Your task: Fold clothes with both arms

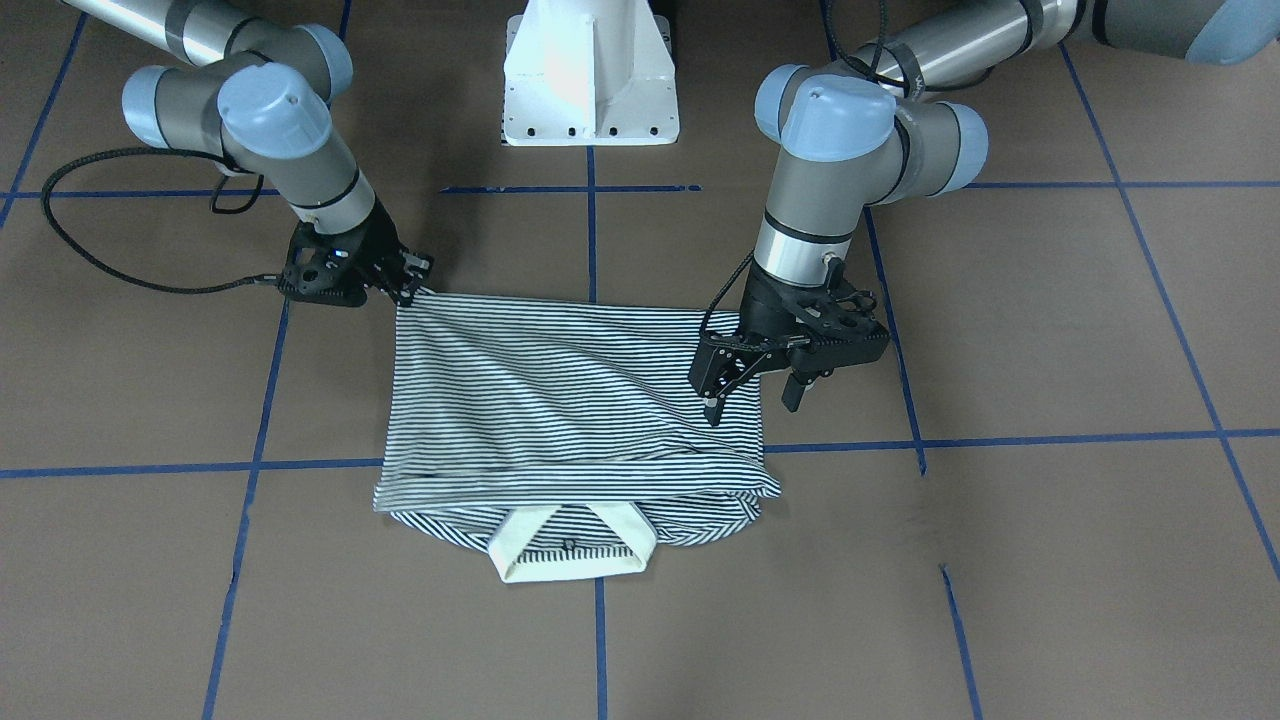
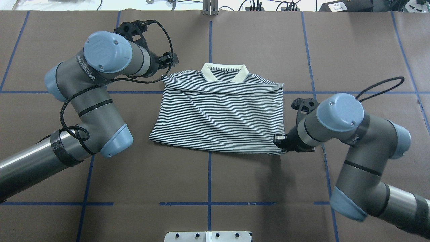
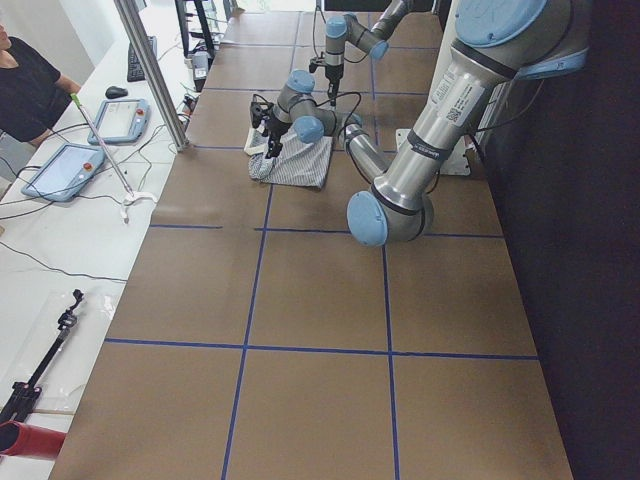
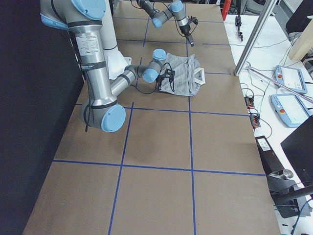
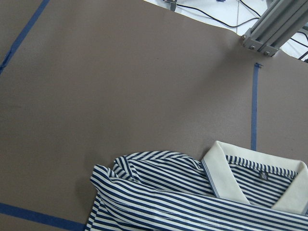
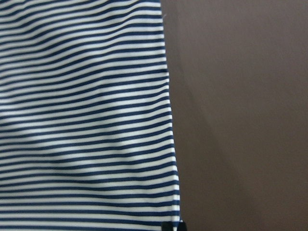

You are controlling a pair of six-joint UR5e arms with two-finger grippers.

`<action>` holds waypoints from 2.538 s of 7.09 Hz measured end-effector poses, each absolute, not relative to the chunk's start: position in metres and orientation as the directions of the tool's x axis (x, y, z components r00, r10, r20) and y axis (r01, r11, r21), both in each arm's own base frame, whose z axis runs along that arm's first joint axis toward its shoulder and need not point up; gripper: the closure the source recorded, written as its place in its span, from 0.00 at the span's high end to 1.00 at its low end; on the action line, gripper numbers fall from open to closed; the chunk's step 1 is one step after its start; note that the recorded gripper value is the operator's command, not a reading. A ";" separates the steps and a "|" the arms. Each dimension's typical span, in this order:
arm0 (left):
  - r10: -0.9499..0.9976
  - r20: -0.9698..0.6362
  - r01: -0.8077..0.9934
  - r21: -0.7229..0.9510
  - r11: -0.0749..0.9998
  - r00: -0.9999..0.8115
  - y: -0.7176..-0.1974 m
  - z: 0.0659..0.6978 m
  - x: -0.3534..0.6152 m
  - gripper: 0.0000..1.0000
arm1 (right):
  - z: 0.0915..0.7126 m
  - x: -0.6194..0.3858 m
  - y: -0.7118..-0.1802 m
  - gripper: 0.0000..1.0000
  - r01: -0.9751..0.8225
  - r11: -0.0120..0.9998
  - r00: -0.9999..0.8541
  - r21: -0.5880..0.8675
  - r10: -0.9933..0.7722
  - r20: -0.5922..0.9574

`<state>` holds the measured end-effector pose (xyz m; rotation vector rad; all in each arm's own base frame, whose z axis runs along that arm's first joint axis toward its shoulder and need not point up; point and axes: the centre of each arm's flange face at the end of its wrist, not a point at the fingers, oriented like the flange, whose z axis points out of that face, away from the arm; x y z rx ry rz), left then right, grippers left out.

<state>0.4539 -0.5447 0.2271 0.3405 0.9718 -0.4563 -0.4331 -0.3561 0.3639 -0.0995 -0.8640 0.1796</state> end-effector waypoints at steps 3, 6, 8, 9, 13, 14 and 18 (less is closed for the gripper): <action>-0.220 -0.852 0.512 0.064 0.857 0.474 -0.540 0.224 0.458 1.00 | 0.381 -0.421 -0.220 0.31 0.055 0.967 0.685 -0.248 0.144 0.714; -0.214 -0.854 0.497 0.058 0.866 0.473 -0.529 0.222 0.470 1.00 | 0.388 -0.410 -0.156 1.00 0.123 0.950 0.721 -0.286 0.112 0.683; -0.220 -0.839 0.445 0.030 0.895 0.498 -0.495 0.217 0.497 1.00 | 0.383 -0.410 -0.164 1.00 0.062 0.972 0.702 -0.226 0.119 0.703; -0.256 -0.820 0.418 -0.022 0.908 0.512 -0.463 0.211 0.515 1.00 | 0.377 -0.407 -0.177 1.00 0.027 0.979 0.665 -0.201 0.133 0.735; -0.479 -0.690 0.442 -0.250 0.861 0.543 -0.342 0.214 0.583 1.00 | 0.329 -0.380 -0.253 1.00 -0.142 0.977 0.468 -0.162 0.210 0.858; -0.491 -0.680 0.446 -0.262 0.856 0.545 -0.328 0.214 0.587 1.00 | 0.314 -0.385 -0.266 1.00 -0.176 0.966 0.432 -0.190 0.249 0.867; -0.502 -0.642 0.435 -0.278 0.857 0.580 -0.293 0.235 0.602 0.83 | 0.296 -0.384 -0.287 1.00 -0.216 0.948 0.381 -0.233 0.302 0.874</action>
